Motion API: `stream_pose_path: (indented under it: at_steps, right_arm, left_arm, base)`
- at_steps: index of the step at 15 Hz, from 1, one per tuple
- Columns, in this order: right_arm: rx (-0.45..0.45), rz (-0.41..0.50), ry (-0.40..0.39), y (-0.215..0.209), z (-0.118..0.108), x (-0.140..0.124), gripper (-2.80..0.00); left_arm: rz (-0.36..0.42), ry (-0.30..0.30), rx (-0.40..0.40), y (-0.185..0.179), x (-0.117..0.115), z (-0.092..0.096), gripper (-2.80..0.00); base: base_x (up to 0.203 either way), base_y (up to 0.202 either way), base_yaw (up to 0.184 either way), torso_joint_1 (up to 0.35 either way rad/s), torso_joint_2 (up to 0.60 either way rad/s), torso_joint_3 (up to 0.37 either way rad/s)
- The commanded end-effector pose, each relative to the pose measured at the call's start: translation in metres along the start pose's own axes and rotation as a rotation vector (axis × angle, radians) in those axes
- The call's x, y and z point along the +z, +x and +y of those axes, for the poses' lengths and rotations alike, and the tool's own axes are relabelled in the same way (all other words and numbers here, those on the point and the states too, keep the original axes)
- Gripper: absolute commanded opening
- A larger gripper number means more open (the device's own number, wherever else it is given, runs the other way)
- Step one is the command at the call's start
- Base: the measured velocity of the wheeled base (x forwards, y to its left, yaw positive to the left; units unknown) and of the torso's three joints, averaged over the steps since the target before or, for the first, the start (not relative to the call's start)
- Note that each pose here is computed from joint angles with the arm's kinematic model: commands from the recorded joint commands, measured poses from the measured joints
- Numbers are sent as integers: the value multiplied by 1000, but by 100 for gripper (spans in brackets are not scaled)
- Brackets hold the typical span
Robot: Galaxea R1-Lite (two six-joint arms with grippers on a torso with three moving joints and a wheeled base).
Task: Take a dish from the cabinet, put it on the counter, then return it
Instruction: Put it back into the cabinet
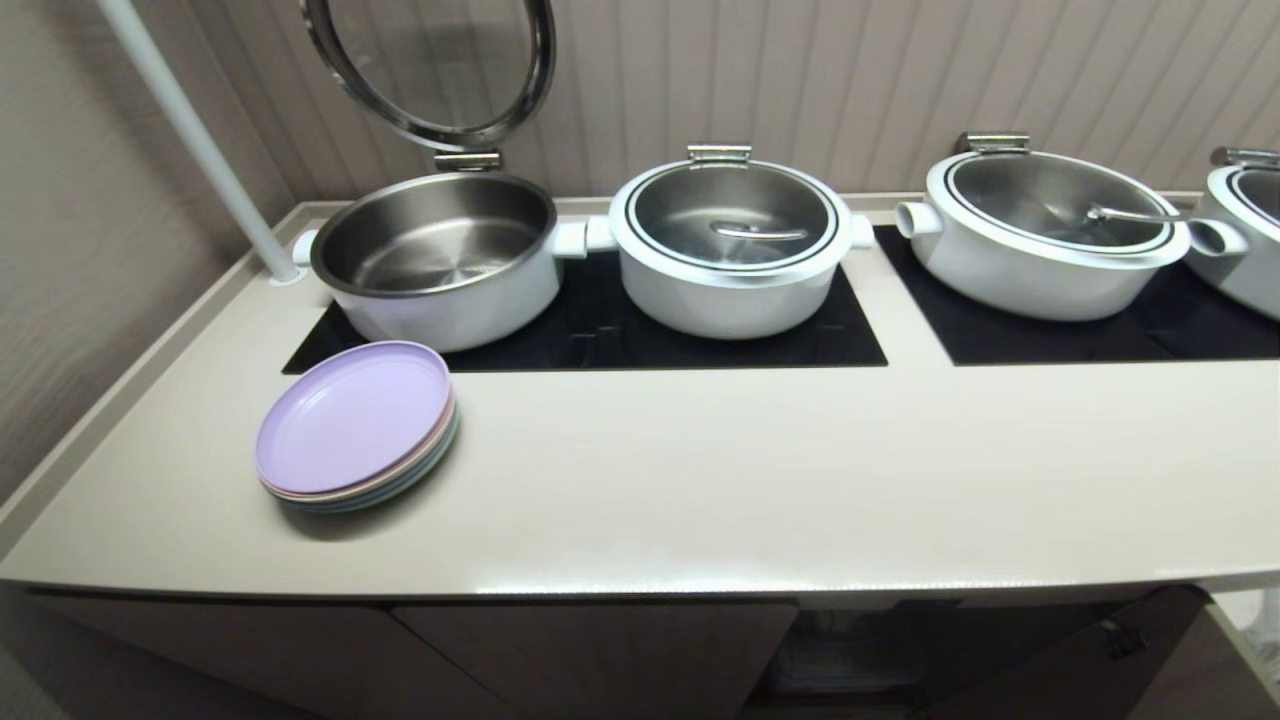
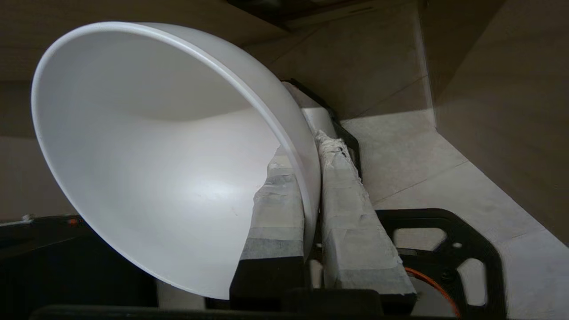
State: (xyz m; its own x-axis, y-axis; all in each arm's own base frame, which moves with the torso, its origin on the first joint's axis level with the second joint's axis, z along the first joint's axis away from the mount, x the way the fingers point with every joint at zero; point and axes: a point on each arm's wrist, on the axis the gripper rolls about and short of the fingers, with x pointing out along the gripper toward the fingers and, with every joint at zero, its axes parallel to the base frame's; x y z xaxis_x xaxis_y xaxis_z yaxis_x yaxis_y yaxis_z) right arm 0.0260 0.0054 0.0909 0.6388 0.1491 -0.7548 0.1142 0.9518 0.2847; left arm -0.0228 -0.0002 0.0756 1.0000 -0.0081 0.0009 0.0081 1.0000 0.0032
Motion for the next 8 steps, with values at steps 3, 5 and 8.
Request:
stream_pose_path:
  at_steps: [3, 5, 8]
  right_arm:
    - [-9, 38, -2, -3, 1, 0, -280]
    - [-15, 61, -9, -6, 1, 1, -280]
    - [-15, 67, -16, -7, 1, 0, -280]
  left_arm:
    - [-1, 0, 0, 0, 0, 0, -280]
    - [-1, 0, 0, 0, 0, 0, -280]
    - [-1, 0, 0, 0, 0, 0, -280]
  base:
    - [0, 0, 0, 0, 0, 0]
    - [0, 0, 0, 0, 0, 0]
    - [0, 0, 0, 0, 0, 0]
